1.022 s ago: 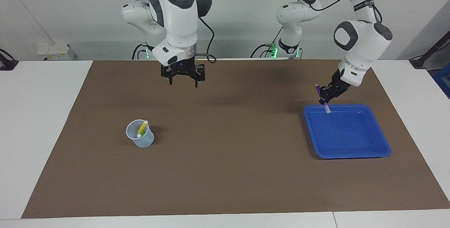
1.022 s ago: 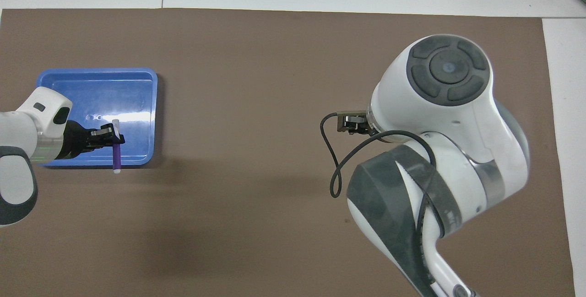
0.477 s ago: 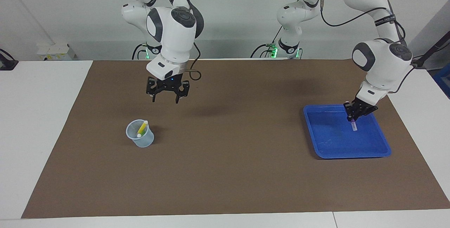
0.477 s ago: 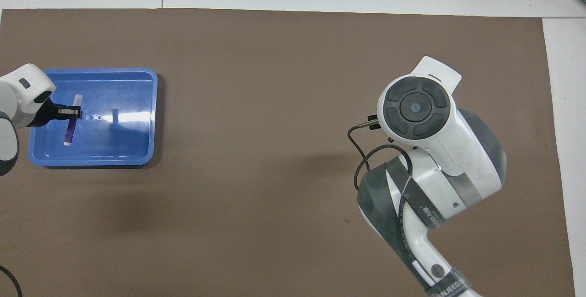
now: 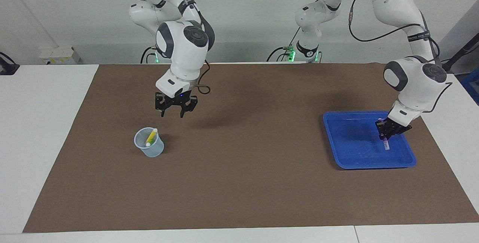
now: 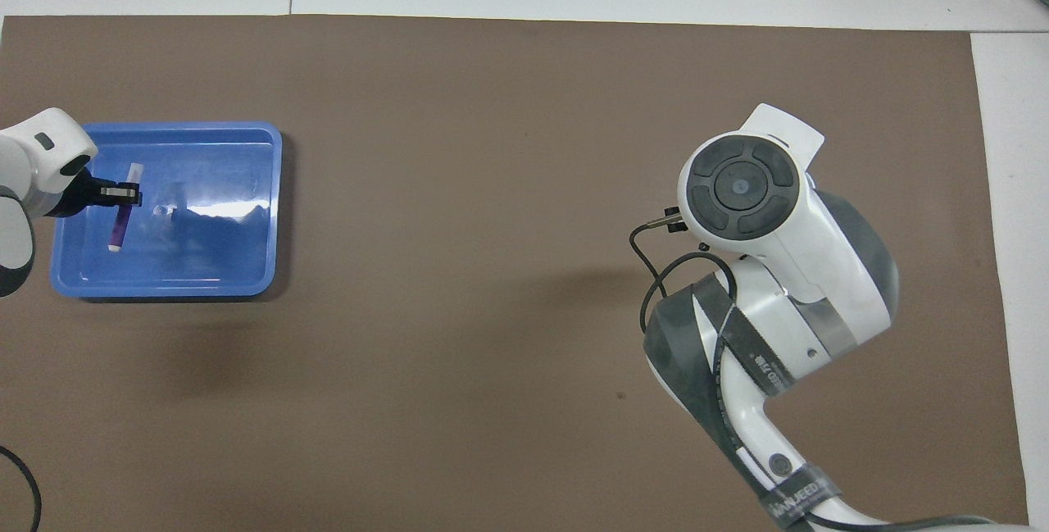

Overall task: Right arm passes pens to left for tray arrangement
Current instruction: 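Lower the purple pen into the blue tray and open the left gripper, then raise the left gripper from the tray while the right gripper reaches the cup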

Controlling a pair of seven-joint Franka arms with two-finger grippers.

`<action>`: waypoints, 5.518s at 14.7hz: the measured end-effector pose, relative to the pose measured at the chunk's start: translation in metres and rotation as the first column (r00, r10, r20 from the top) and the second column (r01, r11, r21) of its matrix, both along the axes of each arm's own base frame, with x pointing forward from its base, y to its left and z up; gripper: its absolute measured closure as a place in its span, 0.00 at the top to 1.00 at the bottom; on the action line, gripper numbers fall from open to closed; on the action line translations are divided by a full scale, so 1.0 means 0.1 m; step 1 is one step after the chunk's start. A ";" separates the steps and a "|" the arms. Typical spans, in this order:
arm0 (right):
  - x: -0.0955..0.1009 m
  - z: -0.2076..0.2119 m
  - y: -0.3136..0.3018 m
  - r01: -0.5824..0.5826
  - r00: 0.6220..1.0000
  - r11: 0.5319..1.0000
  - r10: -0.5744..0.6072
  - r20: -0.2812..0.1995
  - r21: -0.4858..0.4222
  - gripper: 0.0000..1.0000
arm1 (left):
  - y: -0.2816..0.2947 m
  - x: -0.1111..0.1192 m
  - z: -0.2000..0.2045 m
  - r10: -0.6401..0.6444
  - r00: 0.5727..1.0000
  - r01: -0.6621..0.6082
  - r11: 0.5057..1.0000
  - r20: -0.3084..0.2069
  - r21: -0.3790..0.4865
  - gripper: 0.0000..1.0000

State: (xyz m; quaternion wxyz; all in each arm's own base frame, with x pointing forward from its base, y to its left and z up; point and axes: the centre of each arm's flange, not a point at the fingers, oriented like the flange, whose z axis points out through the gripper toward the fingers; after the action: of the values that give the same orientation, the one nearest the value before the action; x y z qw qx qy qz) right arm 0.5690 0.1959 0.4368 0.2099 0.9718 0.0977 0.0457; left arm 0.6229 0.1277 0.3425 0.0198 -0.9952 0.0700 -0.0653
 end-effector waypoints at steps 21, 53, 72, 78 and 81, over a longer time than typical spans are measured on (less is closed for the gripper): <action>0.12 -0.53 -0.71 -0.192 0.980 0.980 0.188 -0.065 -0.054 0.51 | 0.30 0.05 -0.34 -0.012 0.996 0.011 1.000 0.083 0.009 0.18; 0.16 -0.58 -0.74 -0.228 0.973 0.973 0.226 -0.049 -0.037 0.17 | -0.23 0.21 0.03 -0.012 1.000 0.011 1.000 -0.025 -0.020 0.99; -0.11 0.53 -0.14 -0.244 0.969 0.962 0.239 -0.058 -0.120 0.17 | -1.05 0.11 1.15 0.221 0.954 -0.239 0.969 -0.201 -0.068 0.99; -0.20 0.99 -0.08 -0.171 0.979 0.985 0.174 -0.103 0.038 0.17 | -1.34 -0.01 1.10 0.395 0.845 -0.466 0.875 -0.361 -0.131 0.99; -0.22 1.14 -0.25 -0.092 0.986 0.985 0.110 -0.123 0.143 0.17 | -1.48 -0.09 1.11 0.478 0.732 -0.610 0.778 -0.485 -0.153 0.98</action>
State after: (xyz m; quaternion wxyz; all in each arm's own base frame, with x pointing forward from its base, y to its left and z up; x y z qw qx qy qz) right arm 0.5465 0.1712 0.5504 0.1335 0.9785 0.1571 -0.0006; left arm 0.6138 -0.0199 0.4539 -0.1296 -0.9513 -0.2365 0.1493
